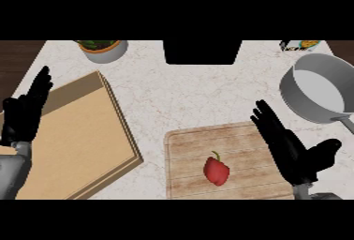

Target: Pick the bell pepper from the cutting board and place it in the pot

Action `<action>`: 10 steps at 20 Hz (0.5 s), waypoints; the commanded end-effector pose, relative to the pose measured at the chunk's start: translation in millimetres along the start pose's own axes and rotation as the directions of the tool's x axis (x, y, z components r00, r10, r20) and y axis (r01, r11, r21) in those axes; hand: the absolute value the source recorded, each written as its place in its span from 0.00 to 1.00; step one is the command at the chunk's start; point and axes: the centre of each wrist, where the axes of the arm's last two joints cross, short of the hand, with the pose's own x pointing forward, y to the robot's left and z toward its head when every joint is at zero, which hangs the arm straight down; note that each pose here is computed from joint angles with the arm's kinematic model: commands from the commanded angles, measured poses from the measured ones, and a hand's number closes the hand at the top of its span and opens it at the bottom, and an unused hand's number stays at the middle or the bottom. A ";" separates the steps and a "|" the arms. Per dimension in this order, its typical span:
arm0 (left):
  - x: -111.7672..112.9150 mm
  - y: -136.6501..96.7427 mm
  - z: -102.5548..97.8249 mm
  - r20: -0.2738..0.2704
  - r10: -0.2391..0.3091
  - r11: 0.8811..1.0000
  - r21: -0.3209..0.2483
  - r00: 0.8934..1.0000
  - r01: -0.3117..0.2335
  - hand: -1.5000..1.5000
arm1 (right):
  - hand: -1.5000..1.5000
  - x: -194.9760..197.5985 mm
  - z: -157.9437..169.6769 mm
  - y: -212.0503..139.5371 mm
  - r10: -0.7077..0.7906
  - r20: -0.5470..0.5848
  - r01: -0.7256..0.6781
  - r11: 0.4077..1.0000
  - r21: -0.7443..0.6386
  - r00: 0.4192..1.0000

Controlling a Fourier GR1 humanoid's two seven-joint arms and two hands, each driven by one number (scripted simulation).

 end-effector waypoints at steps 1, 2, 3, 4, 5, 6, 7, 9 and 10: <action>-8.5 -14.7 7.5 0.018 0.050 0.998 0.026 0.999 -0.050 0.50 | 1.00 21.6 11.3 5.6 0.166 0.186 -0.156 0.985 -0.070 0.968; -10.8 -27.3 15.9 0.021 0.100 0.995 0.012 0.995 -0.100 0.50 | 1.00 37.5 10.2 2.0 0.280 0.304 -0.248 0.958 -0.141 0.911; -13.7 -21.5 15.4 0.008 0.121 0.992 0.029 0.993 -0.122 0.50 | 1.00 50.8 14.3 -7.1 0.394 0.402 -0.337 0.918 -0.207 0.826; -9.4 -29.8 14.3 0.017 0.163 0.986 0.030 0.987 -0.163 0.50 | 1.00 73.6 11.0 -16.2 0.490 0.483 -0.392 0.872 -0.295 0.726; -13.1 -29.3 15.8 0.003 0.187 0.982 0.040 0.982 -0.187 0.50 | 1.00 91.9 12.3 -18.3 0.560 0.557 -0.432 0.828 -0.356 0.614; -13.7 -38.4 19.0 0.009 0.207 0.978 0.028 0.978 -0.207 0.50 | 1.00 110.8 13.5 -22.9 0.622 0.605 -0.449 0.781 -0.433 0.497; -16.6 -34.8 19.8 -0.016 0.208 0.977 0.044 0.978 -0.208 0.50 | 1.00 70.3 22.3 -80.5 0.772 0.221 -0.573 0.602 -0.556 0.596; -30.8 -36.2 31.2 -0.046 0.251 0.965 0.087 0.967 -0.246 0.50 | 0.00 78.6 30.3 -83.3 0.799 0.247 -0.414 0.516 -0.750 0.548; -26.7 -40.9 32.0 -0.026 0.275 0.958 0.089 0.961 -0.272 0.50 | 0.00 76.3 35.6 -74.5 0.823 0.269 -0.399 0.495 -0.772 0.500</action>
